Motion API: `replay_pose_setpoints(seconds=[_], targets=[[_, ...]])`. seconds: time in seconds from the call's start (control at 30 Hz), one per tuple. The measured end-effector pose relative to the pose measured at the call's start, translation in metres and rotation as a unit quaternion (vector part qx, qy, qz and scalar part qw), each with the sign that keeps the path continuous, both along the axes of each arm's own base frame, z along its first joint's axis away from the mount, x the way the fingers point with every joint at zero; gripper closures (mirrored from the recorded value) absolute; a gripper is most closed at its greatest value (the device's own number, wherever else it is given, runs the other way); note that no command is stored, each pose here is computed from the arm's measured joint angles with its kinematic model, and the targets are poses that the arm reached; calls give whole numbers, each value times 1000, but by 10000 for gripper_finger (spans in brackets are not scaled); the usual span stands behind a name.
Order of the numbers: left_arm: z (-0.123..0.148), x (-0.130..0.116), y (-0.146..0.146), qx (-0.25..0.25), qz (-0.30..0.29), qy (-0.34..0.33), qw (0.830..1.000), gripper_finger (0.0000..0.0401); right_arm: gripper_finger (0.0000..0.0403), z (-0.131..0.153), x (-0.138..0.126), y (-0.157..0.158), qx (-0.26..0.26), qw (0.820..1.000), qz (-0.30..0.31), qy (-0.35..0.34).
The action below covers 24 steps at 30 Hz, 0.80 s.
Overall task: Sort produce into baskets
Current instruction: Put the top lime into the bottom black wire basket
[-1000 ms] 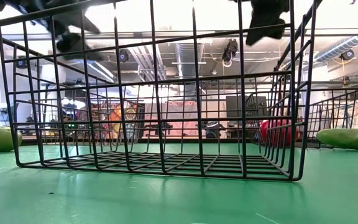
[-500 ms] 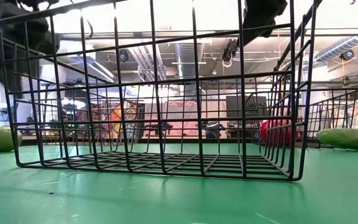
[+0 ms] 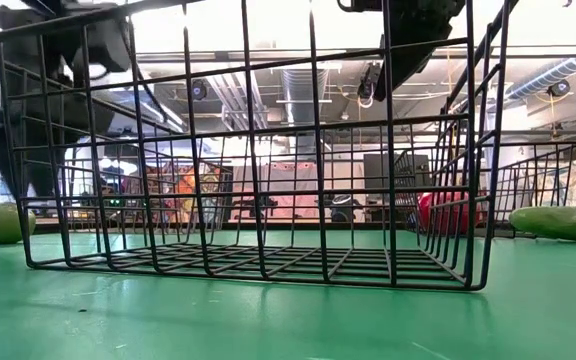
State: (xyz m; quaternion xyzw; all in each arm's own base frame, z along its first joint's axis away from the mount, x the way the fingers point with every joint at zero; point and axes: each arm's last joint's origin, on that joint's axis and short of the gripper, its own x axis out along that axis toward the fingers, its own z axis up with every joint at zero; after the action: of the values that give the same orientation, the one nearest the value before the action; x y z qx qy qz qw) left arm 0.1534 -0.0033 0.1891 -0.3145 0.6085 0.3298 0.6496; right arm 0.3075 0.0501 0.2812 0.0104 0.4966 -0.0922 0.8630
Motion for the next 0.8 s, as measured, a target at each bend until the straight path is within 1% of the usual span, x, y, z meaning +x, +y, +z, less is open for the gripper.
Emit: replay_pose_setpoints(seconds=[0.1, 0.17, 0.37, 0.47, 0.6, 0.8], targets=[[-10, 6, -1, -21, -8, 31, 999, 14, 390, -1, 2, 0, -4, 1000, 9, -3], [-17, 8, -2, -25, -10, 54, 998, 14, 390, 0, 3, 0, -8, 1000, 16, -6], [-35, 16, -2, -20, -10, 111, 994, 15, 390, 0, 4, 1, -10, 1000, 22, -11], [-41, 18, -1, -16, -14, 132, 991, 22, 390, 0, 4, 1, -10, 1000, 22, -11], [-47, 20, -1, -13, -21, 150, 988, 53, 390, 0, 4, 1, -11, 1000, 22, -11], [-50, 22, -1, -4, -28, 158, 987, 137, 390, 0, 4, 1, -12, 1000, 25, -11]])
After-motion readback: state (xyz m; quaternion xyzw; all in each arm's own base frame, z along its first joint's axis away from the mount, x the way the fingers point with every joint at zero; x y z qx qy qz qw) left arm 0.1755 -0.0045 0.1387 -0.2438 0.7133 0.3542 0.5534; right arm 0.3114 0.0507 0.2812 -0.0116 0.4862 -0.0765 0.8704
